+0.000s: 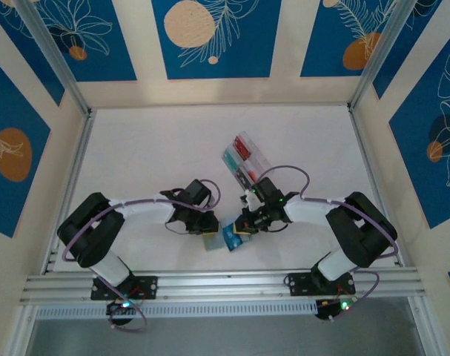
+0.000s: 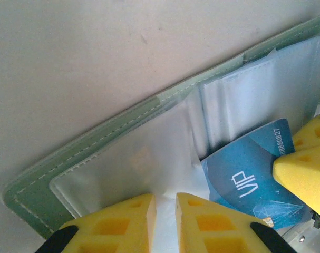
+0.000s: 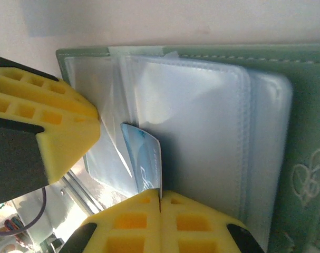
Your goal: Put the credit cards into the card holder
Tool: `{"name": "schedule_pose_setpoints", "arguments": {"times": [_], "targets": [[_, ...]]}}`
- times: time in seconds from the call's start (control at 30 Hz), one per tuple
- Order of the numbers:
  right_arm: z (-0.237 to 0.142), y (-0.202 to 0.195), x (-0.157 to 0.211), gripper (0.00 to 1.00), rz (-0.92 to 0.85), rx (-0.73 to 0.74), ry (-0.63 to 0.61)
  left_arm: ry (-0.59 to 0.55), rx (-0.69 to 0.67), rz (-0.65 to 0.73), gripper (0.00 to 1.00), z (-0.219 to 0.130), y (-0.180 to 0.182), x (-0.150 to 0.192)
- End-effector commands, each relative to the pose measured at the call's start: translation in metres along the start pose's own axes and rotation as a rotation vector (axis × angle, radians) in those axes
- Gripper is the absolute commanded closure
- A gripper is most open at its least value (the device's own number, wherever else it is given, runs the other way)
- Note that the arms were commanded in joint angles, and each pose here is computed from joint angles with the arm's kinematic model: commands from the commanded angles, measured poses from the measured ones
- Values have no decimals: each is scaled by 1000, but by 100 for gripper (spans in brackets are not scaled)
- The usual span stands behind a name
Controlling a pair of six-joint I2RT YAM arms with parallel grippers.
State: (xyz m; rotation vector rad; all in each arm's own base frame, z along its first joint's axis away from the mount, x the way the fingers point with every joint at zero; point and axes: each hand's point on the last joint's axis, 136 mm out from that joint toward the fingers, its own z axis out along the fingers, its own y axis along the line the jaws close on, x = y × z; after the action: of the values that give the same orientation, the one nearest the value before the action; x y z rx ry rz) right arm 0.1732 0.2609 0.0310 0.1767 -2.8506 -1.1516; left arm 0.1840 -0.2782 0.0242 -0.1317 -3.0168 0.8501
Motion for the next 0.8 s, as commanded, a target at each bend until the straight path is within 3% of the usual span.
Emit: {"name": "schedule_pose_setpoints", "arguments": {"times": [0.0, 0.77], "targets": [[2, 2, 6, 100, -5, 11, 44, 38, -84, -30, 81, 1, 27, 13], [15, -3, -39, 100, -88, 114, -75, 42, -81, -29, 81, 0, 28, 16]]}}
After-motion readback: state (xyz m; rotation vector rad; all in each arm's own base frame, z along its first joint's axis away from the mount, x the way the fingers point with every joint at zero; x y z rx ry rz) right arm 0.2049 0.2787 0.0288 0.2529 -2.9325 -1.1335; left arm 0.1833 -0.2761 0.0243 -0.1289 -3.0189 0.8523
